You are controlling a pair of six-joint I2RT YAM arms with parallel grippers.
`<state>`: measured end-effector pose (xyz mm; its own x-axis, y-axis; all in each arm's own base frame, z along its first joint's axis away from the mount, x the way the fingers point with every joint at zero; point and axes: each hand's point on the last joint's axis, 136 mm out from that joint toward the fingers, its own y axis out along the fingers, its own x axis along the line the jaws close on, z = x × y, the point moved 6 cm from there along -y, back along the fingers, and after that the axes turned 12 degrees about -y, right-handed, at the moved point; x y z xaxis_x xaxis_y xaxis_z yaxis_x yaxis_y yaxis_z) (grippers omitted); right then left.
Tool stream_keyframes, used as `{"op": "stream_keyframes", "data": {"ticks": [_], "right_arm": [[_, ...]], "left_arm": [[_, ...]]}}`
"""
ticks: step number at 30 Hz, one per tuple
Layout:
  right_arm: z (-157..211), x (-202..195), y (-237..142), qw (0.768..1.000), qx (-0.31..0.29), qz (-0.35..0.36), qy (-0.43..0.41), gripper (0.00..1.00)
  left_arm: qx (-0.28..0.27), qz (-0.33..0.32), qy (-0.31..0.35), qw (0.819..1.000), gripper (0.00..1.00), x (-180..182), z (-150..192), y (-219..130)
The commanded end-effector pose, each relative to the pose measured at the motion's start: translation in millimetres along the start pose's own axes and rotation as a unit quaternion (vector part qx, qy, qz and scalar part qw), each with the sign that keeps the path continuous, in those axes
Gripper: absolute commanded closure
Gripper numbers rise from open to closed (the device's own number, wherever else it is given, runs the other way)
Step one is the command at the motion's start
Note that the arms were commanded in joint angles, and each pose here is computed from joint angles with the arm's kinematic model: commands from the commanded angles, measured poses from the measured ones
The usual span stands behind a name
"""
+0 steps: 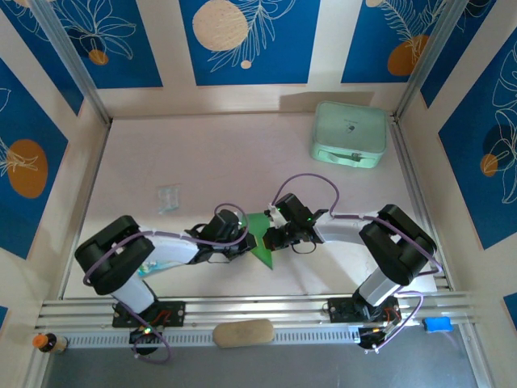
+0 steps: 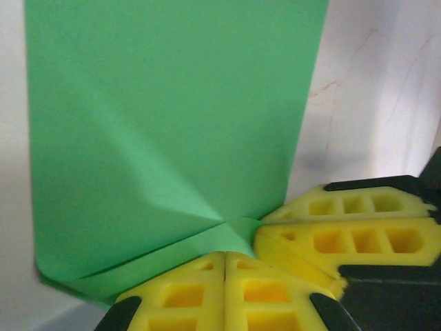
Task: Fold a paper plane with a square sheet of paper (pick it up from the middle)
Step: Third fold the triangle at the center of the table.
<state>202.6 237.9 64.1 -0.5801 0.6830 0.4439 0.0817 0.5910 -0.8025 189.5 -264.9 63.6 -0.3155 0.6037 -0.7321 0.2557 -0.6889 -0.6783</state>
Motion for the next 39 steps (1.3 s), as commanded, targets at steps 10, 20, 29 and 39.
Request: {"op": "stream_keyframes", "data": {"ticks": [10,20,29,39], "right_arm": [[3.9,-3.3,-0.6,1.000,0.019,0.008,0.018,1.00],[-9.7,4.3,-40.7,0.998,-0.029,-0.030,0.052,0.70],[3.7,33.1,-45.3,0.988,-0.005,-0.142,0.062,0.83],[19.0,54.9,-11.2,0.993,0.065,-0.100,0.023,0.95]], "left_arm": [[0.009,-0.036,-0.017,0.999,1.00,29.4,4.6,10.8],[0.004,-0.033,-0.013,0.999,1.00,26.3,3.5,9.0],[0.001,-0.031,-0.013,0.999,1.00,25.9,3.3,8.5],[-0.002,-0.030,-0.011,0.999,1.00,25.3,3.2,5.7]]}}
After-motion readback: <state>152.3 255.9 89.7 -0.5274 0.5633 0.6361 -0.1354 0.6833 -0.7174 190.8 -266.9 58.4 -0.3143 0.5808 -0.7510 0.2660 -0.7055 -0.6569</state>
